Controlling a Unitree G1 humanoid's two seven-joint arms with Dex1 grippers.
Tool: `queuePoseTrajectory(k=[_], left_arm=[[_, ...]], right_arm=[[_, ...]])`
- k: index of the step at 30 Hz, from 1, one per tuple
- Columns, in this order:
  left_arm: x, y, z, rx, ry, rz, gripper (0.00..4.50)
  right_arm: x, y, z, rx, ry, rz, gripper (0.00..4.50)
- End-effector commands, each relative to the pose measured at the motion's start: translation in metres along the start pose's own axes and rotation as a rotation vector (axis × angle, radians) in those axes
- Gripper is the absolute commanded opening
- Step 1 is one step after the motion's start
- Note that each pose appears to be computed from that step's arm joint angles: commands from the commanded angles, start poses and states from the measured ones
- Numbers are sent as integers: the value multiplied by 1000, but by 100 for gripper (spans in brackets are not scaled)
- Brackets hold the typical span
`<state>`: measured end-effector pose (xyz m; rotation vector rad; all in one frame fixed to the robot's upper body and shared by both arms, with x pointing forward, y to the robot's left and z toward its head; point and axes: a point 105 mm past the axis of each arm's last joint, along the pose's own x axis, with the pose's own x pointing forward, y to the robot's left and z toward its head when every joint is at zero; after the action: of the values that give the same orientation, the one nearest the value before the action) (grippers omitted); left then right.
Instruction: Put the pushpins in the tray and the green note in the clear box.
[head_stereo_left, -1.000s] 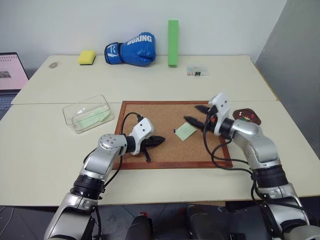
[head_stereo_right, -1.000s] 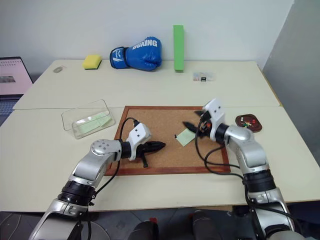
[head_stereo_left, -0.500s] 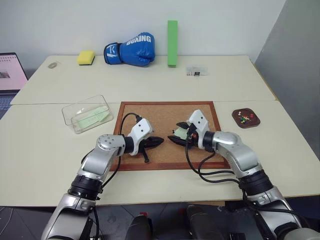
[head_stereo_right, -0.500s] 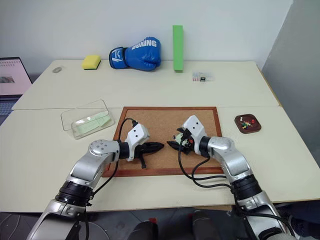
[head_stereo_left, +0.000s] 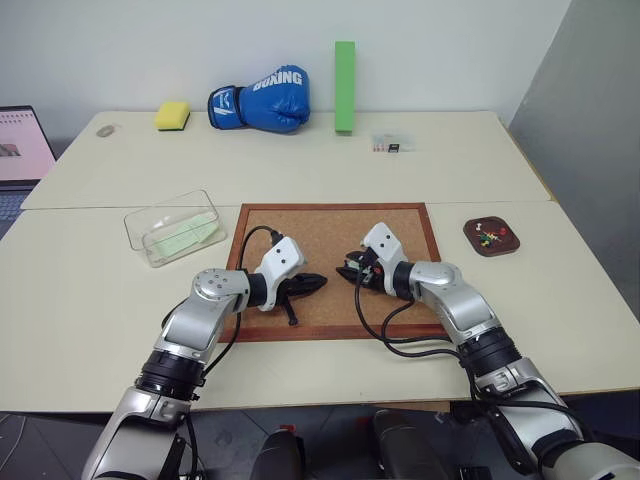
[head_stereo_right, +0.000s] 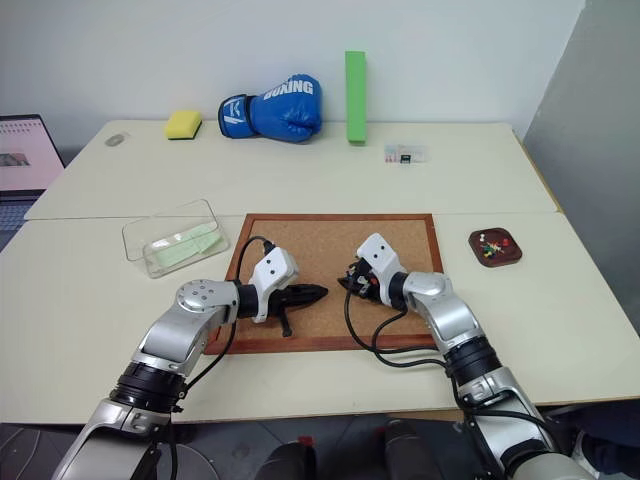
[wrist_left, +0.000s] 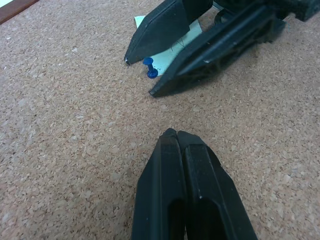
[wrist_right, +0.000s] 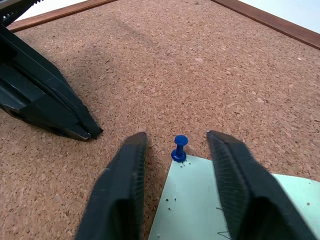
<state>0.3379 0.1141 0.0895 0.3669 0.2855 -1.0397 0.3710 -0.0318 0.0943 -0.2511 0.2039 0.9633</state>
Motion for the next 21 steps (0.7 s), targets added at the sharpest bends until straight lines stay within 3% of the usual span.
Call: queuePoseTrajectory(k=[1, 6, 10, 21], left_arm=[[0, -1, -10, -20, 34, 6, 0], [1, -1, -9, -16, 35, 1, 0], [2, 0, -9, -14, 37, 0, 0], [2, -3, -12, -19, 43, -9, 0]], right_arm=[[-1, -4, 18, 13, -73, -9, 94], [-1, -4, 21, 39, -91, -11, 3], [-3, -4, 24, 37, -107, -9, 3], [-24, -10, 68, 42, -299, -23, 3]])
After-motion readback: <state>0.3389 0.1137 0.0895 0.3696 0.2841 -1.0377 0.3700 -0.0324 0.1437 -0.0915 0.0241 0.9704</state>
